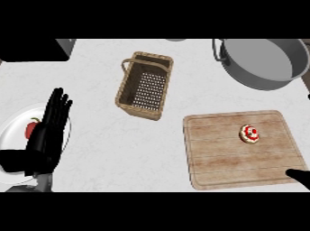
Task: Pick the cupcake from the cutting board and place it in the basket
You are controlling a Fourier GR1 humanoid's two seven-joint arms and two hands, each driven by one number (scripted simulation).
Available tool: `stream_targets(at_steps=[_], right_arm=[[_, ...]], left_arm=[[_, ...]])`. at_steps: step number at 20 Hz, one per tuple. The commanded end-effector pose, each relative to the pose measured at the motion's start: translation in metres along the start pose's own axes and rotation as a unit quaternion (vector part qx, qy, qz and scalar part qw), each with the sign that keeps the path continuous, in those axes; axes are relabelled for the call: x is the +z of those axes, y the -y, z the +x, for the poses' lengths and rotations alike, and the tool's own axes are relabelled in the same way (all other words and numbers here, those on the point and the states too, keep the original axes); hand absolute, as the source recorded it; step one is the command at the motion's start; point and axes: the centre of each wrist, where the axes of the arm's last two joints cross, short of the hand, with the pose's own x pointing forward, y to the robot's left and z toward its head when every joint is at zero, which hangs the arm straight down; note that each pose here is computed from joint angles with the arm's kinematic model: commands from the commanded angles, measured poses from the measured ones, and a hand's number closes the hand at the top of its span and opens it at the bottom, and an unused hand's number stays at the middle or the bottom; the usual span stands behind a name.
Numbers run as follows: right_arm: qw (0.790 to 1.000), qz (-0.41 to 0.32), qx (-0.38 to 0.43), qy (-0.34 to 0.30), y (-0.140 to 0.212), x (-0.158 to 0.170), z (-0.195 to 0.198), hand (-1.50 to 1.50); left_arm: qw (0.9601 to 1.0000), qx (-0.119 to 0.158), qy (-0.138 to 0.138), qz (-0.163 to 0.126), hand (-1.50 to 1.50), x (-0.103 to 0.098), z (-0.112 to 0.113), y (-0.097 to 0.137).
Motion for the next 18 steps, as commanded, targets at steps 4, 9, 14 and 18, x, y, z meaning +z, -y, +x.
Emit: stream_targets(at_steps=[4,9,14,18], right_arm=[[0.986,0.137,0.084,-0.033,0.050,0.017,0.045,-1.50],[0.983,0.165,0.058,-0.048,0.068,-0.006,0.071,-1.50],[0.980,0.155,0.093,-0.082,0.048,-0.013,0.066,-1.50],[0.974,0.161,0.120,-0.103,0.039,-0.025,0.074,-1.50]], left_arm=[[1.0000,-0.003,-0.002,0.007,0.00,-0.009,-0.008,-0.004],[0.9998,0.002,0.009,-0.016,0.00,-0.001,0.007,0.018],[0.9999,0.003,0.009,-0.005,0.00,-0.007,0.002,-0.002],[0.9998,0.013,0.007,-0.015,0.00,-0.003,-0.008,0.008]])
